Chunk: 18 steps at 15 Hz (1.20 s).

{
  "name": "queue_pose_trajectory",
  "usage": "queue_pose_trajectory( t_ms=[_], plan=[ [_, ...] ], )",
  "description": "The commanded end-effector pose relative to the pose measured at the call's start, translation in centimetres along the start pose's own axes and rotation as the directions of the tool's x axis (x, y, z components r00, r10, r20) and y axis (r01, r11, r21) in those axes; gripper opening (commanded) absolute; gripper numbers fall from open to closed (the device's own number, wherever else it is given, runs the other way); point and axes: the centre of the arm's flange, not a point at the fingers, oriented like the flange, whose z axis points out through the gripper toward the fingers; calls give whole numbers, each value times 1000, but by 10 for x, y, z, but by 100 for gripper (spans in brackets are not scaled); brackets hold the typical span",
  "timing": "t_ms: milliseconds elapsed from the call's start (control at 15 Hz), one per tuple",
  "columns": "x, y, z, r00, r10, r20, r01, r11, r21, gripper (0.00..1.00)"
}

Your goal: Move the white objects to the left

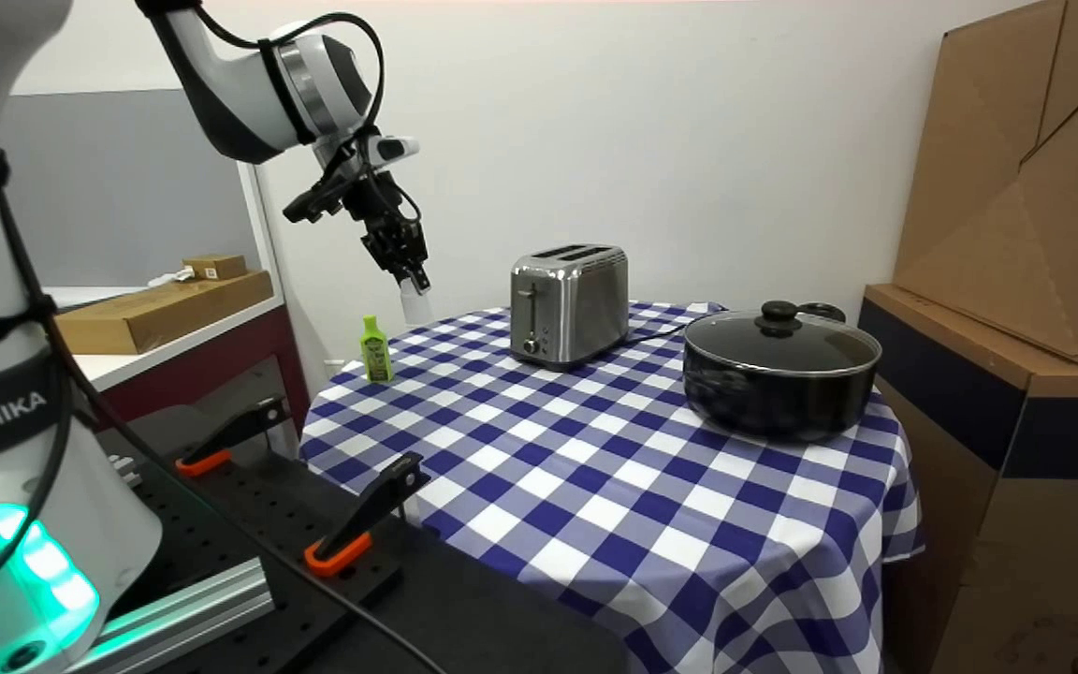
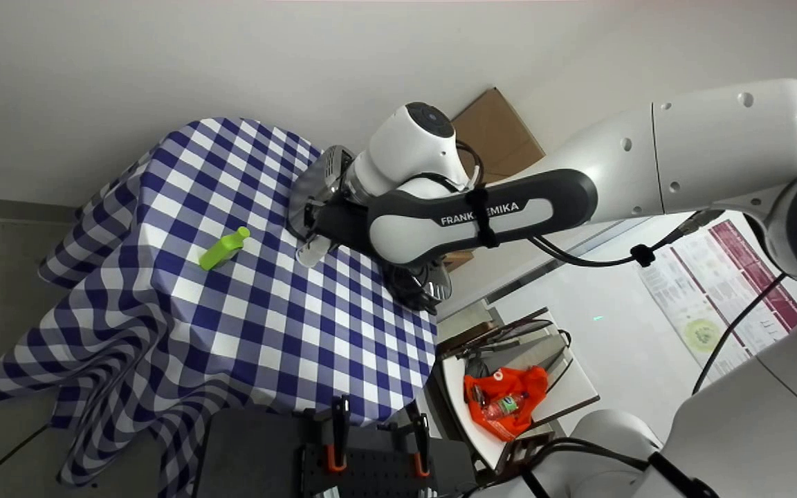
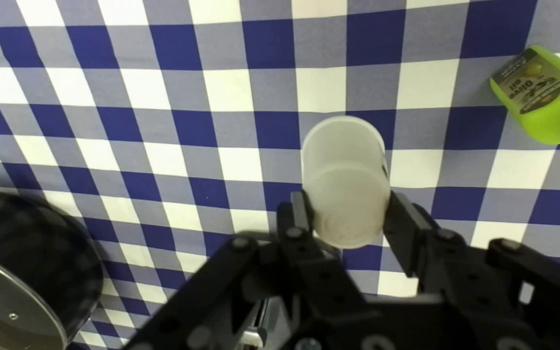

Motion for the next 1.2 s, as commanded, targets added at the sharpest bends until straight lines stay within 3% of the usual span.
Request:
queue_pose_trajectory(
  t_ms=[0,733,1133],
  plan=[
    [1,-29,7,1000,27,8,-27,999,-20,17],
    [-15,-66,57,988,138,76,-135,990,-45,17],
    [-16,-69,75,977,187,98,-183,982,-50,17]
  ],
)
